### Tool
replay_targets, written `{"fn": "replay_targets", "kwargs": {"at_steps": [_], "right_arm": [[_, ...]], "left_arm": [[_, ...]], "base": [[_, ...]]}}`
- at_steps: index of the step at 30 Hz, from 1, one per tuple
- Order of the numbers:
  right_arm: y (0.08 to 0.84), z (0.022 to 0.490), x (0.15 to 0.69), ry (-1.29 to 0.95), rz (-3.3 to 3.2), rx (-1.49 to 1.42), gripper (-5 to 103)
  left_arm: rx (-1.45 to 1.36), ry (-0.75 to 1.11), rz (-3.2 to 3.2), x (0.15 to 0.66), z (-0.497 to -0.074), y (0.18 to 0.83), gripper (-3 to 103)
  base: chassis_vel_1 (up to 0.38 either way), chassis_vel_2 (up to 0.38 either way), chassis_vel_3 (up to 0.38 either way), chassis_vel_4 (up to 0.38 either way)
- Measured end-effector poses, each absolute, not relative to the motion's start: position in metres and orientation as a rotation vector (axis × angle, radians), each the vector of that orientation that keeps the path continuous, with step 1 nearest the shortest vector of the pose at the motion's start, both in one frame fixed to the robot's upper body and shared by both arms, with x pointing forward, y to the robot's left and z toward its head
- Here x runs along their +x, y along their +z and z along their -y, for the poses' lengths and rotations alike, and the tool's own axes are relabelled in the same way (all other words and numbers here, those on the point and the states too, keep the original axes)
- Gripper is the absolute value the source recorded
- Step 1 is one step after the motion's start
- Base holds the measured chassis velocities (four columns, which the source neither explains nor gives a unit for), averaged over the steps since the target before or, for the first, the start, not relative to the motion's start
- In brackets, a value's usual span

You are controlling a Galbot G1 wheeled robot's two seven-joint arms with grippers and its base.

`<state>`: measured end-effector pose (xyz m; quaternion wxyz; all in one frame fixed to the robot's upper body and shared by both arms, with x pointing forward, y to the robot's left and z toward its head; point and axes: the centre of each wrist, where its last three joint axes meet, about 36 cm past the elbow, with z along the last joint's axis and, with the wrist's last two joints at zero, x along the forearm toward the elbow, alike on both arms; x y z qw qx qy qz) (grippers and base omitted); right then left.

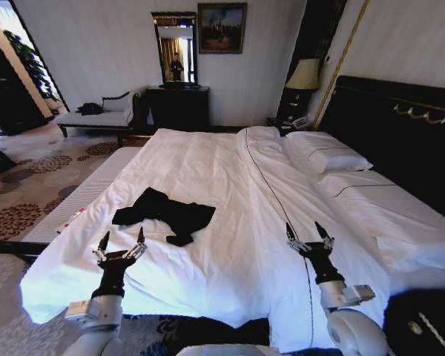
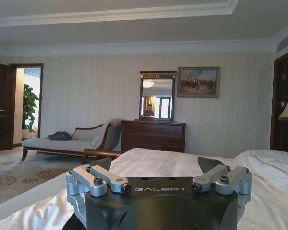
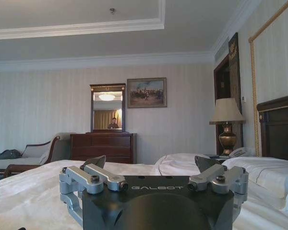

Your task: Fold the clothes on the bed.

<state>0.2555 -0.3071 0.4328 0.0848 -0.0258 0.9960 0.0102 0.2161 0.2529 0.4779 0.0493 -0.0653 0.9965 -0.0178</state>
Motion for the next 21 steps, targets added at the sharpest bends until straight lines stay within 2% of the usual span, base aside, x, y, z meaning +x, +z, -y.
{"fn": "replay_targets", "kwargs": {"at_steps": [21], "right_arm": [[0.4244,0.3008,0.2531,0.047,-2.978,-0.057,100]], "left_arm": [[-0.196,-0.046,-3.034,0.2164,-0.2560,0.4790,100]], "base": [[0.000,0.000,0.000,0.000]]}}
